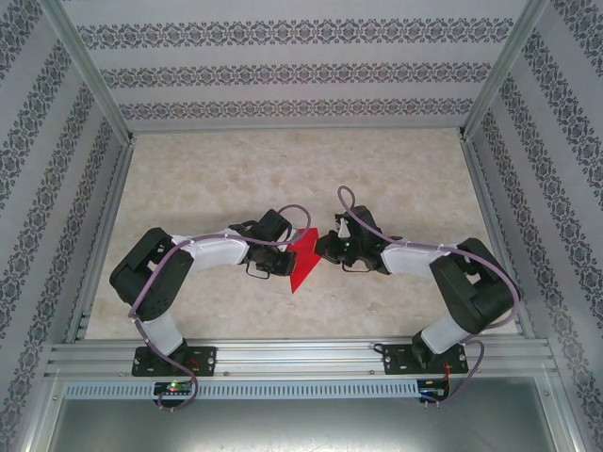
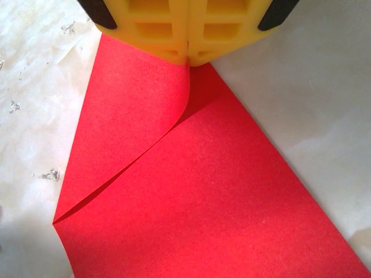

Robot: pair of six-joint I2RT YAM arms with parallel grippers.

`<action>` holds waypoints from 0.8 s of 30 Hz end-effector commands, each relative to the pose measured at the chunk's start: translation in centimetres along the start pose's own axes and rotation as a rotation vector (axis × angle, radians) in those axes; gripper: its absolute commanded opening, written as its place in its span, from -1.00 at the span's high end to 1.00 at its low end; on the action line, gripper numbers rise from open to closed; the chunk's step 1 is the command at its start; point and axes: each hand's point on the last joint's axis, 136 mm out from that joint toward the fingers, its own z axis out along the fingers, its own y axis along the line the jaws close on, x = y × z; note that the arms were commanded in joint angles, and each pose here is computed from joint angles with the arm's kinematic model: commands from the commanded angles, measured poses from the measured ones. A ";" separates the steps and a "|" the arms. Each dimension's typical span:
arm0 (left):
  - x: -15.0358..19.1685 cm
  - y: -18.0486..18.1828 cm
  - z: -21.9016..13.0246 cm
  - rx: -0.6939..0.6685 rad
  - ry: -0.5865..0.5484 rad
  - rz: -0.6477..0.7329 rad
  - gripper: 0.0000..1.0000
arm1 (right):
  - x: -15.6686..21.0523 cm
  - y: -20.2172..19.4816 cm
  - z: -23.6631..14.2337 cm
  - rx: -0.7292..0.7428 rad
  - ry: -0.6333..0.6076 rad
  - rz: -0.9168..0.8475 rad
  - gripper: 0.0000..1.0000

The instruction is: Fold a paper plane with a square sheet of paper (pick it up from the middle)

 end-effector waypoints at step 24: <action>1.3 1.3 0.0 -0.057 0.049 -0.008 1.00 | 5.2 0.7 1.5 -0.016 0.120 -0.006 0.81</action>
